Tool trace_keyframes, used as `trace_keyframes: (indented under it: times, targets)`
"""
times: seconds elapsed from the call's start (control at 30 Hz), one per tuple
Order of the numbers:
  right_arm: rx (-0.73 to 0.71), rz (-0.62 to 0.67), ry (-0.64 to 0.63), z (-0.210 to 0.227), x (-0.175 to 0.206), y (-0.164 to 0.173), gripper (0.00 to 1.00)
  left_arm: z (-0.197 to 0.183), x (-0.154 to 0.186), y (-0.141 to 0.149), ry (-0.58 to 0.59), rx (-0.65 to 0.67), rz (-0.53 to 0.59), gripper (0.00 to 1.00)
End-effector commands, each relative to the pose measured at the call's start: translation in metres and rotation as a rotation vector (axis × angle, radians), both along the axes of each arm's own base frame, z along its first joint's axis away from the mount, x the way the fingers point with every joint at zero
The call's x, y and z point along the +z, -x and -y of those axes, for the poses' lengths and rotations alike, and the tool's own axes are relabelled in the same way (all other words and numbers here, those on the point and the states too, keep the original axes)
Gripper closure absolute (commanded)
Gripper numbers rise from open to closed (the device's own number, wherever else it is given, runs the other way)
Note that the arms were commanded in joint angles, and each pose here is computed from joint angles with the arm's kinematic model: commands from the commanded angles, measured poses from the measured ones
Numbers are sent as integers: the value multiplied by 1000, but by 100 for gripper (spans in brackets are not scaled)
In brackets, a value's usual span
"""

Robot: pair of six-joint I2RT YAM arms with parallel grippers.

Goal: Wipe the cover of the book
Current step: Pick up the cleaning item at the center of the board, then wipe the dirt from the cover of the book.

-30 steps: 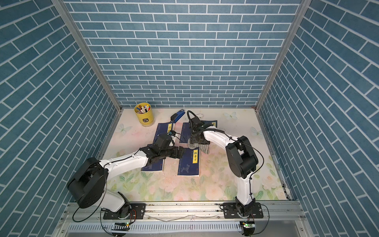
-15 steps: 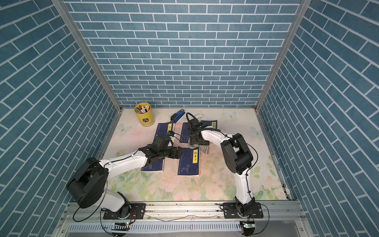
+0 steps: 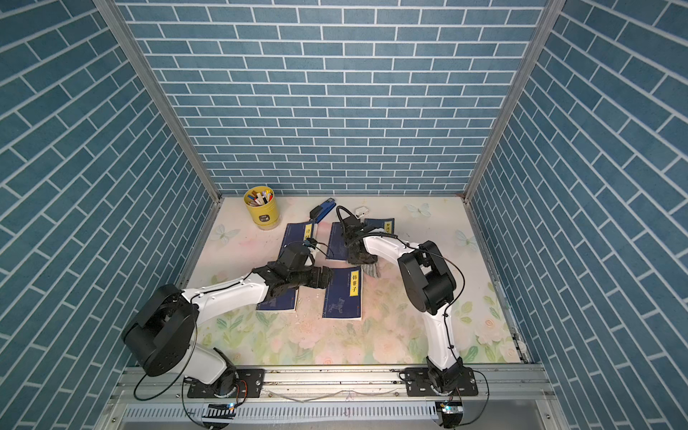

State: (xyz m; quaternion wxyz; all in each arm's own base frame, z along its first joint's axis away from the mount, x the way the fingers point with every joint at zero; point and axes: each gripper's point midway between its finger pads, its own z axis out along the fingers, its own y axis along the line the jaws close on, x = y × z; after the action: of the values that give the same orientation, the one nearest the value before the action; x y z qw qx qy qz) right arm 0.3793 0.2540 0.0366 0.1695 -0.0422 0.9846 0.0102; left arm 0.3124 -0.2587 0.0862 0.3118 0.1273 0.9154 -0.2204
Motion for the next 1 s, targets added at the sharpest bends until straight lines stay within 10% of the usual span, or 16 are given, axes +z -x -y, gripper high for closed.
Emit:
trace_keyframes:
  times: [0.0, 0.57, 0.97]
  targets:
    - [2, -24, 51, 11, -7, 8, 73, -4, -12, 2, -15, 0, -23, 12]
    - [126, 159, 23, 18, 80, 6, 91, -6, -12, -8, -8, 15, -16, 12]
    - [346, 129, -179, -52, 98, 45, 93, -24, -1, -19, 3, 67, 6, 12]
